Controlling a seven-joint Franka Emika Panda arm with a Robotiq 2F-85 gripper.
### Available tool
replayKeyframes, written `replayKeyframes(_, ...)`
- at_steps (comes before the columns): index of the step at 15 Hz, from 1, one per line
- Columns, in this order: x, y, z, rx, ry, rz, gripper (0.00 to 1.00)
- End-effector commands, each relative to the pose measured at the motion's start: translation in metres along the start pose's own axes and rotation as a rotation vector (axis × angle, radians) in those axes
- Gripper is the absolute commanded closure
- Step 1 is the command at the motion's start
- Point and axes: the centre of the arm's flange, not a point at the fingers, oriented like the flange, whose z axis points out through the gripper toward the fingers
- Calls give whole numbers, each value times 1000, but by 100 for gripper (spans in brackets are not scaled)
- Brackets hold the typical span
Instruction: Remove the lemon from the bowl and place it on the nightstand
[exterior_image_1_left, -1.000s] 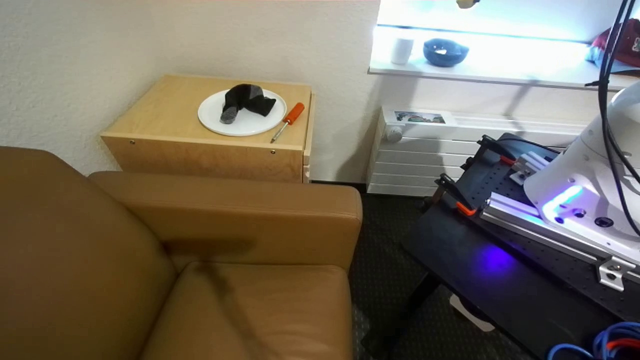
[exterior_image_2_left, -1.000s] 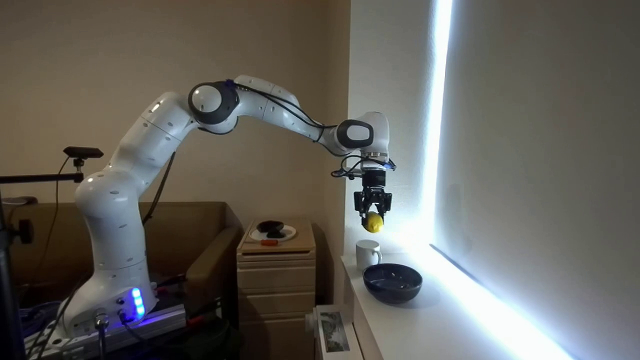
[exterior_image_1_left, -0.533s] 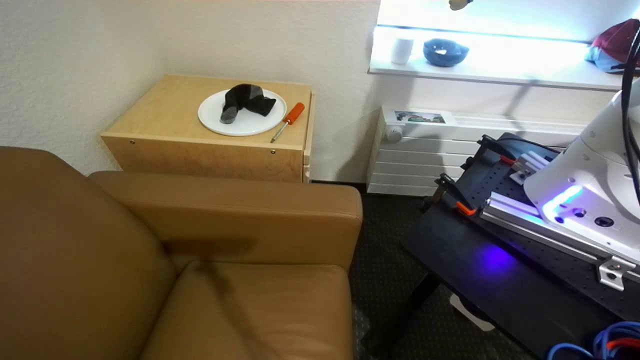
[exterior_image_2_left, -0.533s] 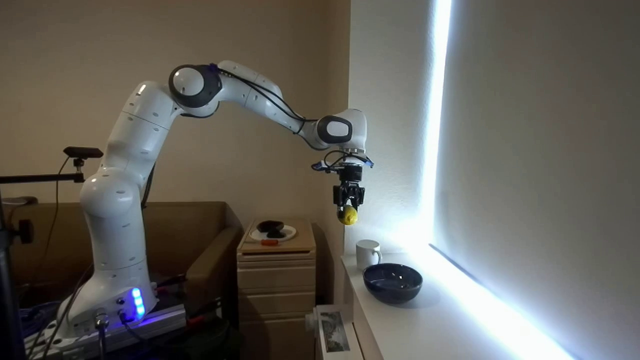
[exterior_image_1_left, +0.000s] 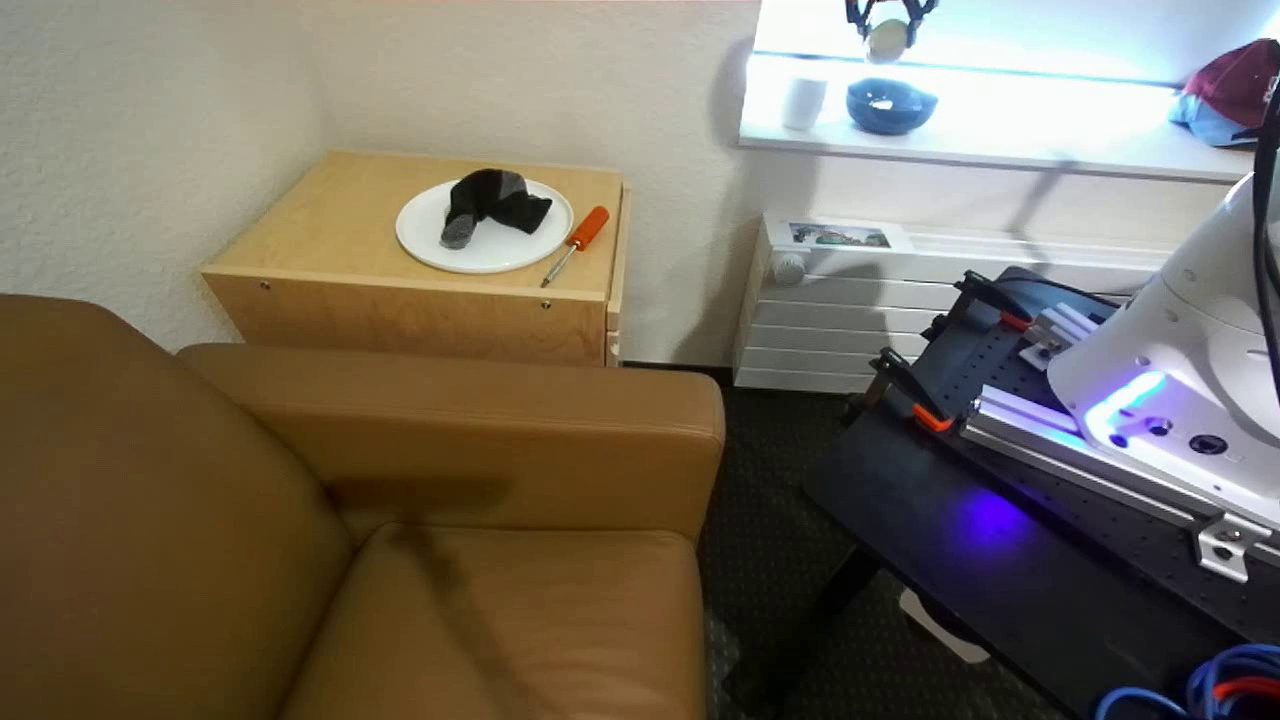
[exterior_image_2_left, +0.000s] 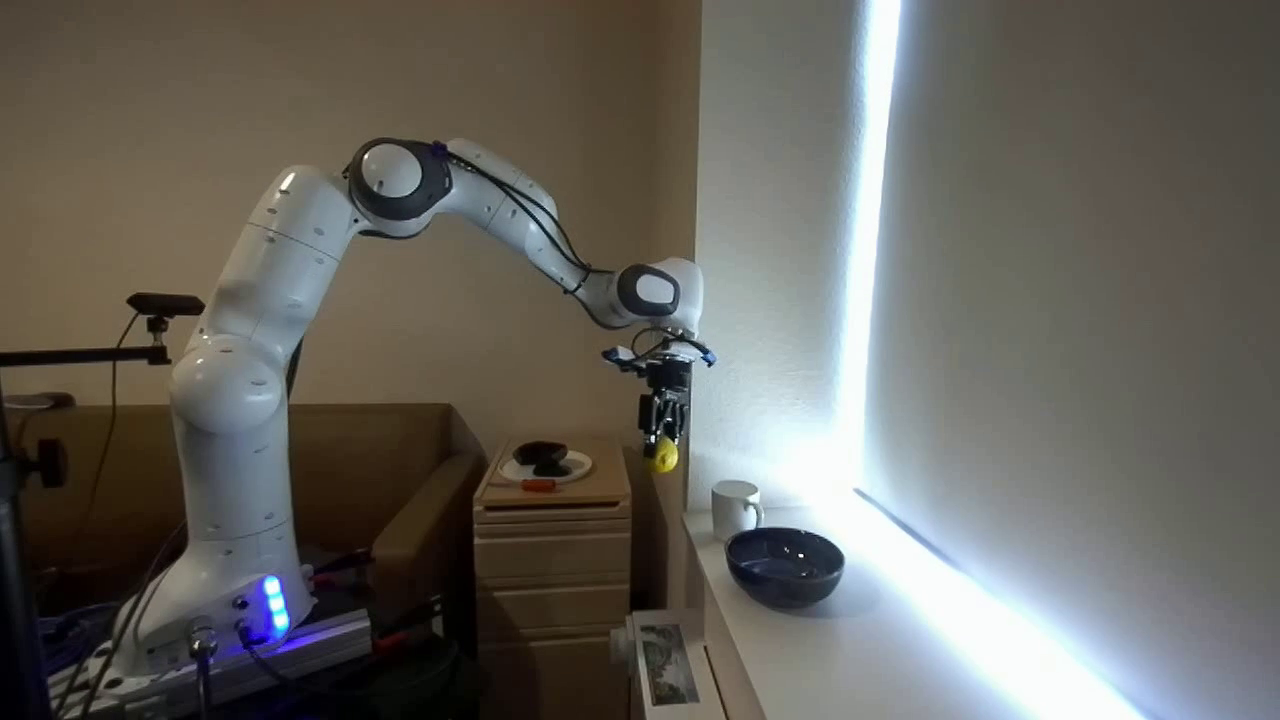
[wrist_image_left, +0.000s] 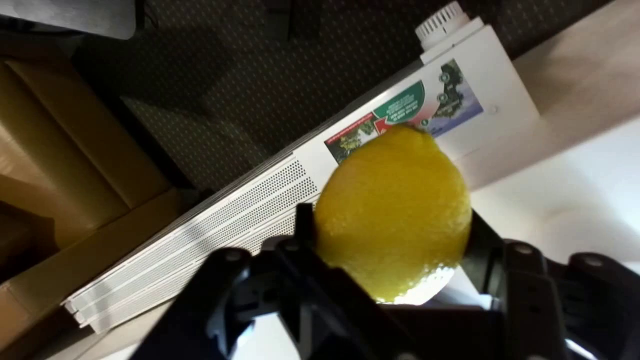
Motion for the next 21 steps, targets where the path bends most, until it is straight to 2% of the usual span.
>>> replayKeyframes(1,-95,3,-3,-28,80,-185,56)
replayKeyframes(4,-175,-14,-23,-24,193,-327,56)
replayKeyframes(6,-218,-34,-52,42,255,-398,56)
replayKeyframes(8,-236,-37,-73,140,291,-458,56)
replayKeyframes(9,-229,-31,-82,200,285,-439,56)
replayKeyframes(10,-241,-52,-75,120,274,-433,56)
replayKeyframes(11,-244,-51,-82,138,280,-437,31)
replayKeyframes(13,-243,-51,-80,132,278,-435,31)
replayKeyframes(14,-243,-52,-77,127,276,-436,56)
replayKeyframes(15,-247,-64,-66,101,248,-464,56)
replayKeyframes(17,-264,-89,-54,110,186,-530,56)
replayKeyframes(21,-313,-153,-45,192,-13,-642,56)
